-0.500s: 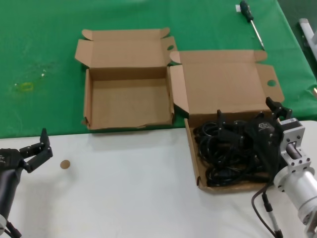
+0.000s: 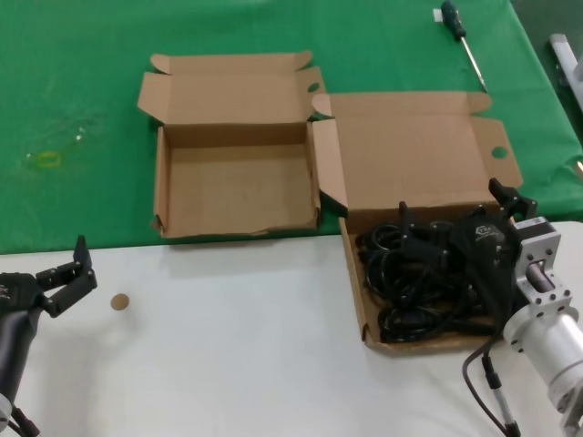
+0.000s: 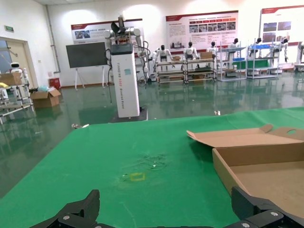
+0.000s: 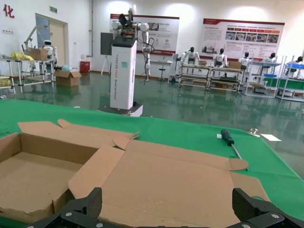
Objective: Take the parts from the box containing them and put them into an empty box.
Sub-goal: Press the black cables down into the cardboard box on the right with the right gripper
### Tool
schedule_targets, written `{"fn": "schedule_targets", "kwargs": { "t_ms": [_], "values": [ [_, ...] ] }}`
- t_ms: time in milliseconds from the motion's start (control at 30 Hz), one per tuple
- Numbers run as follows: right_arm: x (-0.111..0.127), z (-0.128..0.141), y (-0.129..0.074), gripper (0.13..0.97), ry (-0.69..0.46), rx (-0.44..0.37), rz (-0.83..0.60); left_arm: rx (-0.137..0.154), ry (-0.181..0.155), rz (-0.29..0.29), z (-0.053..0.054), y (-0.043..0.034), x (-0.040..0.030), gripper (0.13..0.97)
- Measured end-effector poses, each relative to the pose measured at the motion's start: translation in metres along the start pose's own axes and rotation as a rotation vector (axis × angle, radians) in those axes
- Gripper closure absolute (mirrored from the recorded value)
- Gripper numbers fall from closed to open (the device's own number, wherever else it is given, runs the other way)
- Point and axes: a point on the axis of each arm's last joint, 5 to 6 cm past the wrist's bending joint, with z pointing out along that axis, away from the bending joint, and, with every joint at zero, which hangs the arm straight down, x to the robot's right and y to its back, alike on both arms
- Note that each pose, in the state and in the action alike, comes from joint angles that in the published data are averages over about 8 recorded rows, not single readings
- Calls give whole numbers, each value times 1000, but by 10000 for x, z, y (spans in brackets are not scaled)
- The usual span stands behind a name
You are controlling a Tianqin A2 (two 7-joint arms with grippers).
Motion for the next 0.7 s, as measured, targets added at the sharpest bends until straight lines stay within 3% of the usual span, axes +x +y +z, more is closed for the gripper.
{"fn": "schedule_targets", "kwargs": {
  "t_ms": [700],
  "values": [
    [0,-2,1,130,0,0,0,0,0,0,0,0,0,145]
  ]
}}
